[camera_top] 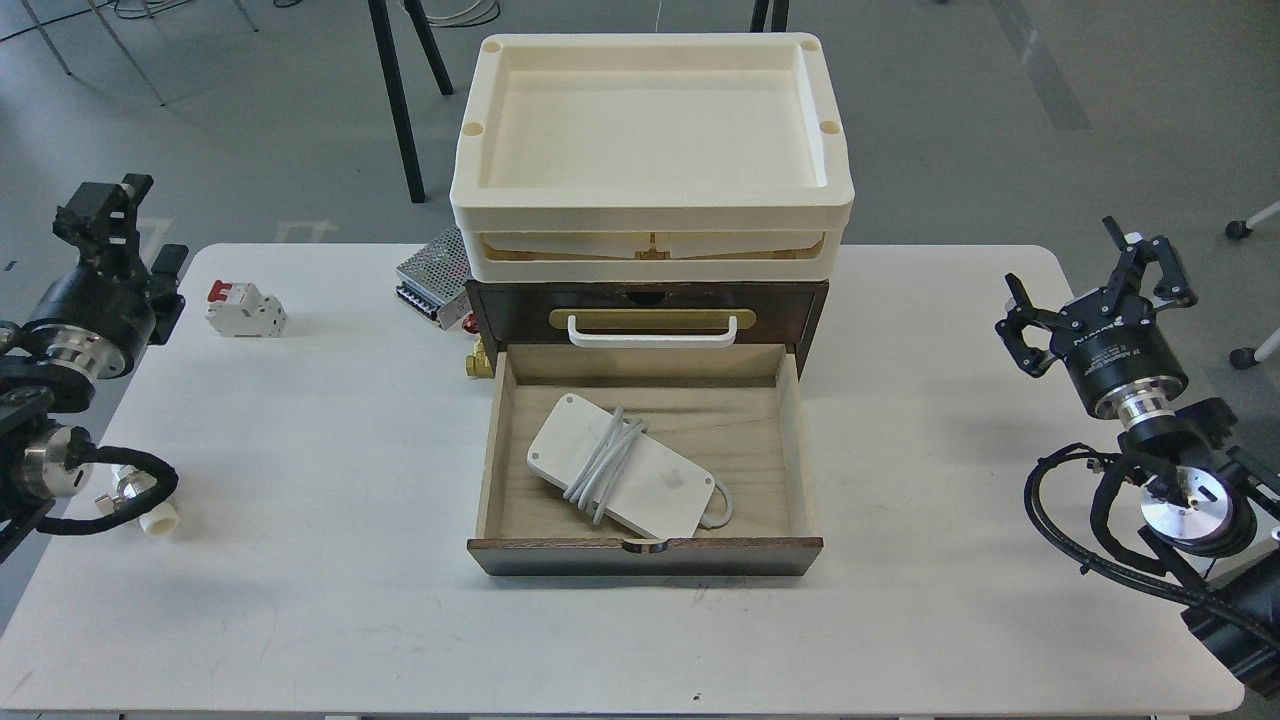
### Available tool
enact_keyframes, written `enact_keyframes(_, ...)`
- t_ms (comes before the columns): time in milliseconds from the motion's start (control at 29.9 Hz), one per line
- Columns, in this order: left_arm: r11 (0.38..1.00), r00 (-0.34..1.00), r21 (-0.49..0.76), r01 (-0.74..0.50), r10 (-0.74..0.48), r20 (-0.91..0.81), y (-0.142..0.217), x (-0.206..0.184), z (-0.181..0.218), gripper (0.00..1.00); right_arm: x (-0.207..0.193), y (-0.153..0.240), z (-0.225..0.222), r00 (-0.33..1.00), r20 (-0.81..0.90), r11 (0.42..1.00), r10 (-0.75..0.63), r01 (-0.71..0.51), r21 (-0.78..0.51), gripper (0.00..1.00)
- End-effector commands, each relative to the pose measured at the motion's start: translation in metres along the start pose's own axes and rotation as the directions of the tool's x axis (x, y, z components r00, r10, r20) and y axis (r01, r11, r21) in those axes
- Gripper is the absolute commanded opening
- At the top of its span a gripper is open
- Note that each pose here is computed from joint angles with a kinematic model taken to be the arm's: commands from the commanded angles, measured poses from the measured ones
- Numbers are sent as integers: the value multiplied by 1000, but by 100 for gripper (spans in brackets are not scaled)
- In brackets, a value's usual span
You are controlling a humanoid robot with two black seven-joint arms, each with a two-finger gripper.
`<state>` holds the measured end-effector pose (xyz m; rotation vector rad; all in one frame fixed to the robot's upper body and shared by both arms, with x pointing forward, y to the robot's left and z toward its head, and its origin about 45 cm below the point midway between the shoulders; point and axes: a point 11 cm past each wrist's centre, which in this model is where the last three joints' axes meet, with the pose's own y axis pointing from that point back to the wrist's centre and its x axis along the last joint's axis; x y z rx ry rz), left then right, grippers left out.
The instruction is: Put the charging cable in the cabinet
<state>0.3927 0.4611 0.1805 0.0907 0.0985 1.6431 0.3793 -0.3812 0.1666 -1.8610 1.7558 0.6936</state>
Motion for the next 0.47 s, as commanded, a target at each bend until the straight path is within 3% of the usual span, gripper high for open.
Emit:
enact_keyframes(0, 1000, 999, -6, 11, -11, -51, -3, -1, -4, 87, 0, 0, -1, 1000, 0, 1000, 1, -1, 1, 99)
enact_keyframes(435, 998, 995, 12, 67, -65, -82, 2, -8, -14, 89, 1, 0, -1, 1000, -2, 1000, 7, -7, 2, 99)
